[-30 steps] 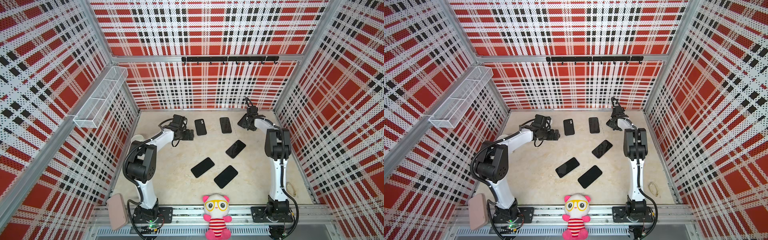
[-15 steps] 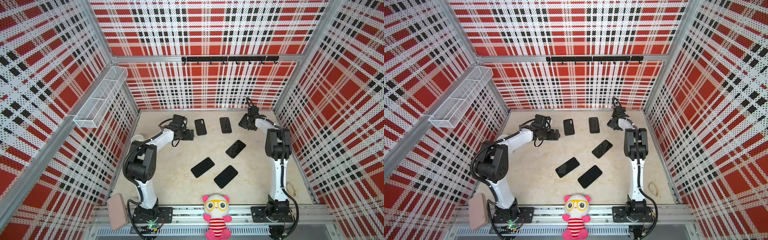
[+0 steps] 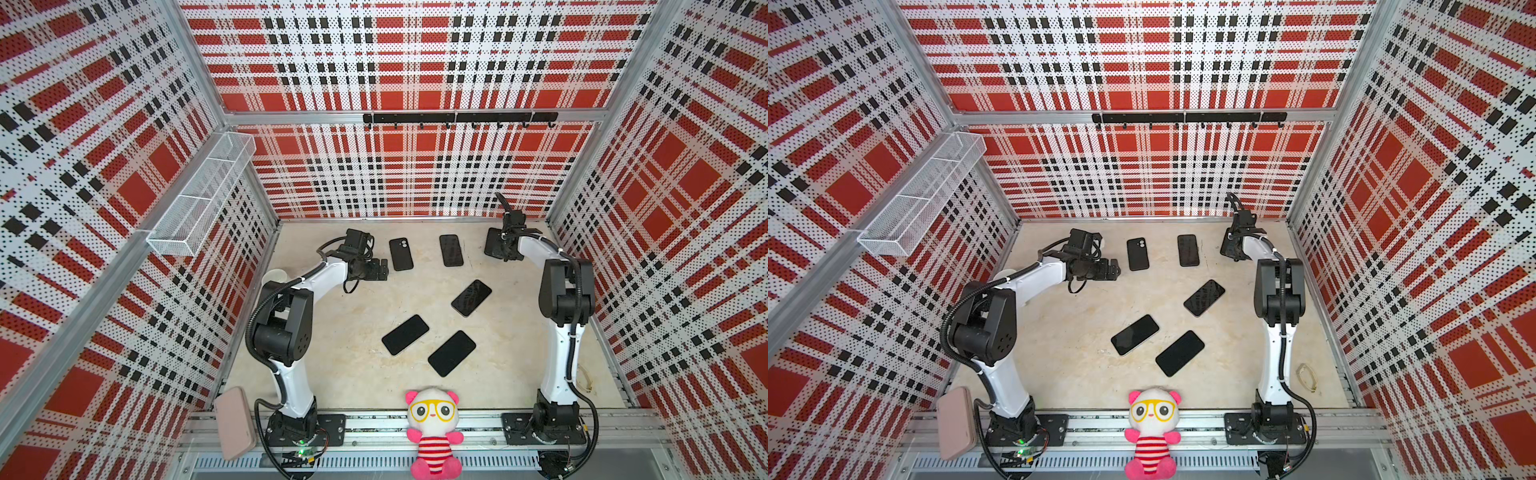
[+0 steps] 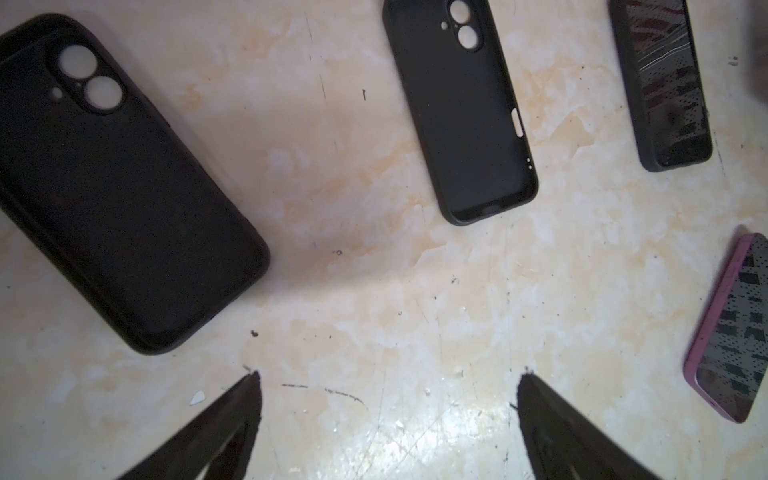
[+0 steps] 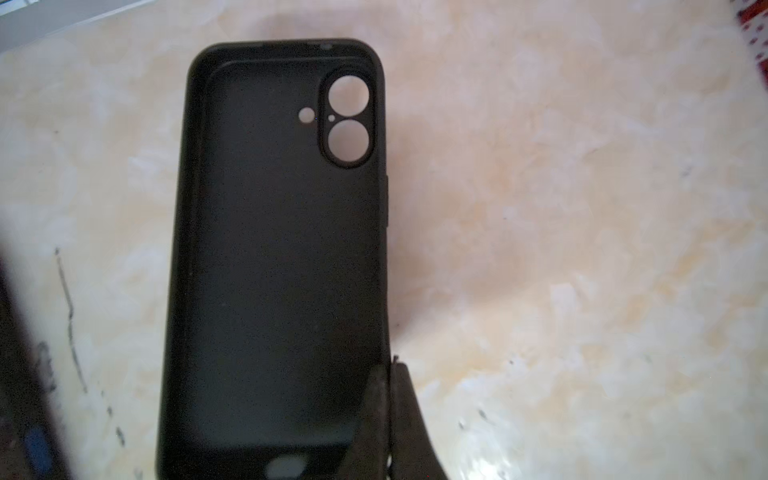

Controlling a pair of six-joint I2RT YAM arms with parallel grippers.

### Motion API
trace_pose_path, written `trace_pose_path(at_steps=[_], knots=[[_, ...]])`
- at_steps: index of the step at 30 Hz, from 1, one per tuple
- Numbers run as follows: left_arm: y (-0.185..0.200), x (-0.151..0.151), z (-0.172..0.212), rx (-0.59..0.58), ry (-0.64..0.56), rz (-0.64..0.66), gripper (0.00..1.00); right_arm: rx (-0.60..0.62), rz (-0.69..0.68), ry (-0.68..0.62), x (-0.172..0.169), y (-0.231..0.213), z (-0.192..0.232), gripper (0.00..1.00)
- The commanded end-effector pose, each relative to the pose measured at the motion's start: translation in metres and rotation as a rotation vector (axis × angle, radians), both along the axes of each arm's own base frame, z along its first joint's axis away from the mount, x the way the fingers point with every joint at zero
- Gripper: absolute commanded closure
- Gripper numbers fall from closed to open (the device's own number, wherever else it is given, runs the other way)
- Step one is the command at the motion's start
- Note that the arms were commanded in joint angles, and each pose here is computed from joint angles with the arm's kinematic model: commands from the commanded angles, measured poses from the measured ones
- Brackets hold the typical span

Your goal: Put the phone into the phone case

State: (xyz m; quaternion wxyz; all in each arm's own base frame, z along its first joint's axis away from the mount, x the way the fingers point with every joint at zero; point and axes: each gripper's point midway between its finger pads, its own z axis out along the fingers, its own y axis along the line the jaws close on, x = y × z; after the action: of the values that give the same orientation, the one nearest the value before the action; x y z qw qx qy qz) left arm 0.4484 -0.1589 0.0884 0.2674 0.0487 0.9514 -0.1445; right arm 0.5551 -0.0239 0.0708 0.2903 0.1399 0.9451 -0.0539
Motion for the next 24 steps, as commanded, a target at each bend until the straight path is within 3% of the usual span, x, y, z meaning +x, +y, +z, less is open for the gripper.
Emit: trace_pose_path(at_steps=[1, 5, 11, 17, 20, 24], knots=[[0.004, 0.002, 0.015, 0.001, -0.032, -0.001, 0.02, -0.06, 0.188, -0.047, -0.007, 0.006, 0.047, 1.0], [0.01, 0.004, 0.015, 0.014, -0.035, 0.011, 0.02, -0.064, 0.485, -0.084, -0.024, 0.04, 0.061, 1.0], [0.018, 0.006, 0.016, 0.028, -0.039, 0.025, 0.01, -0.218, 0.983, -0.133, -0.063, 0.103, 0.075, 1.0], [0.019, 0.006, 0.022, 0.031, -0.052, 0.02, 0.01, -0.267, 1.447, -0.135, -0.106, 0.172, 0.069, 1.0], [0.037, 0.011, 0.024, 0.031, -0.055, 0.055, 0.01, -0.252, 1.688, -0.109, -0.139, 0.209, 0.056, 1.0], [0.04, 0.012, 0.025, 0.028, -0.057, 0.06, 0.01, -0.209, 1.866, -0.046, -0.164, 0.24, 0.039, 1.0]])
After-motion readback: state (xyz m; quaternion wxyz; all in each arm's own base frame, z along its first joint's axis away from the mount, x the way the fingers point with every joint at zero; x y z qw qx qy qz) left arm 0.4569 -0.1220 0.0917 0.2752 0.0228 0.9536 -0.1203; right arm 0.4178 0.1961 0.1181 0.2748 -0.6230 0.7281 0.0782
